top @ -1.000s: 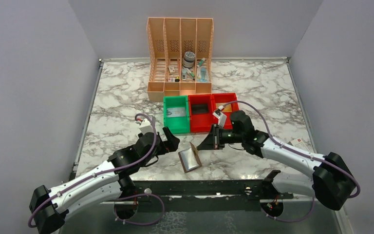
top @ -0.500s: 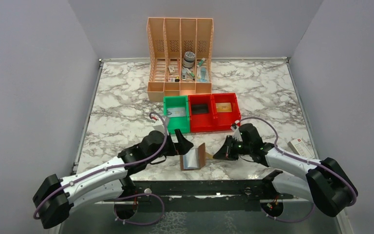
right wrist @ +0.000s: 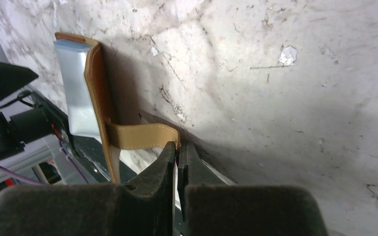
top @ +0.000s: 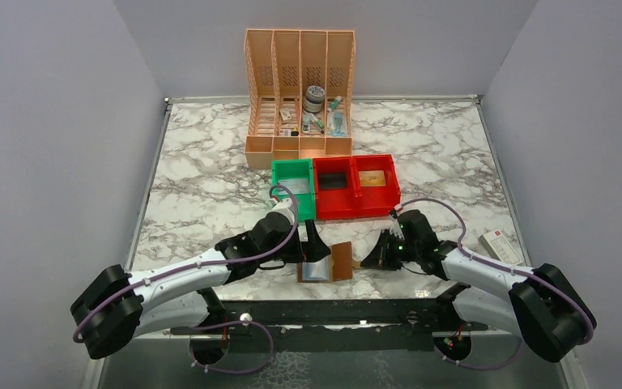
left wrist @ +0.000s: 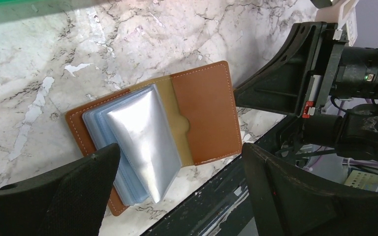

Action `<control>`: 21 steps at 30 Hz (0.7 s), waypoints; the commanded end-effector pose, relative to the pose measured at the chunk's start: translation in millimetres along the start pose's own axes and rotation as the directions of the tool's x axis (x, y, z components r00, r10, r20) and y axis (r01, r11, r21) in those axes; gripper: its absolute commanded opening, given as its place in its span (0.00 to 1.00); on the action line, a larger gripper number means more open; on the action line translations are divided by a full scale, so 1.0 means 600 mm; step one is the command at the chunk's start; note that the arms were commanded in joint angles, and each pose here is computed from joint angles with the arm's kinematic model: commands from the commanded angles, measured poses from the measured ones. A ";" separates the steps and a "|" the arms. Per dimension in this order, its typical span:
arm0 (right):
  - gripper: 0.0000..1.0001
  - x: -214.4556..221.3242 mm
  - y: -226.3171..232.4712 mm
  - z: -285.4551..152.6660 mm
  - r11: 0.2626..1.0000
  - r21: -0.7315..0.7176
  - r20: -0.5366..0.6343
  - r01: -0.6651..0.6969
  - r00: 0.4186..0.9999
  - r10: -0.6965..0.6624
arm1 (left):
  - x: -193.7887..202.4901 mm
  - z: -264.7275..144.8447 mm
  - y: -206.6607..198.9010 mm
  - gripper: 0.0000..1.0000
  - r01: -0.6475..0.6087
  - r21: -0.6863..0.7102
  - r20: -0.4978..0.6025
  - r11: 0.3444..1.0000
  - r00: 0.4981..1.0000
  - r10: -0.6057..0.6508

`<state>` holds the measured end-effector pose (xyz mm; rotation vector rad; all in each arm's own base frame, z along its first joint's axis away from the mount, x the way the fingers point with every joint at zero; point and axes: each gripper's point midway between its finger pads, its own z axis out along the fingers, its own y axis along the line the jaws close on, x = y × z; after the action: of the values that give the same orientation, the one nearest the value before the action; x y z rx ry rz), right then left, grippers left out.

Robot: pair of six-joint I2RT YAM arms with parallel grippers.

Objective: Take the credit cards out of the card holder

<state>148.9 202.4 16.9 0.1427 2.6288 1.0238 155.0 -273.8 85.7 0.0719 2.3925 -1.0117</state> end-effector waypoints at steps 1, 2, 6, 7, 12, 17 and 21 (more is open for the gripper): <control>0.01 -0.002 -0.026 0.005 0.997 0.077 -0.010 0.014 1.000 -0.014 | 0.001 -0.014 -0.009 0.96 0.028 0.012 -0.011 1.000 1.000 -0.028; 0.01 -0.001 -0.027 0.005 0.997 0.081 -0.010 0.011 1.000 -0.010 | 0.007 -0.014 -0.004 0.96 0.035 0.008 -0.018 0.999 0.999 -0.034; 0.01 0.002 -0.038 0.005 0.994 0.109 -0.005 -0.007 1.000 0.008 | 0.016 -0.011 0.000 0.95 0.050 0.018 -0.030 0.999 0.998 -0.050; 0.01 0.003 -0.041 0.004 0.993 0.119 -0.006 -0.012 1.000 0.012 | 0.018 -0.009 -0.007 0.94 0.053 0.042 -0.036 0.998 0.998 -0.051; 0.01 0.007 -0.048 0.003 0.991 0.131 -0.004 -0.019 1.000 0.020 | 0.037 0.006 -0.005 0.90 0.062 0.041 -0.098 0.997 0.993 -0.057; 0.01 0.007 -0.044 0.001 0.993 0.116 0.005 -0.025 1.000 0.025 | 0.048 0.020 -0.005 0.83 0.056 0.028 -0.145 0.998 0.988 -0.052; 0.01 0.003 -0.040 -0.002 0.994 0.108 0.018 -0.026 1.000 0.024 | 0.047 0.026 -0.007 0.80 0.054 0.026 -0.146 0.998 0.988 -0.050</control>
<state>151.9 200.2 15.1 0.1531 2.6390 0.9910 137.7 -282.0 57.9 0.0675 2.5318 -1.0559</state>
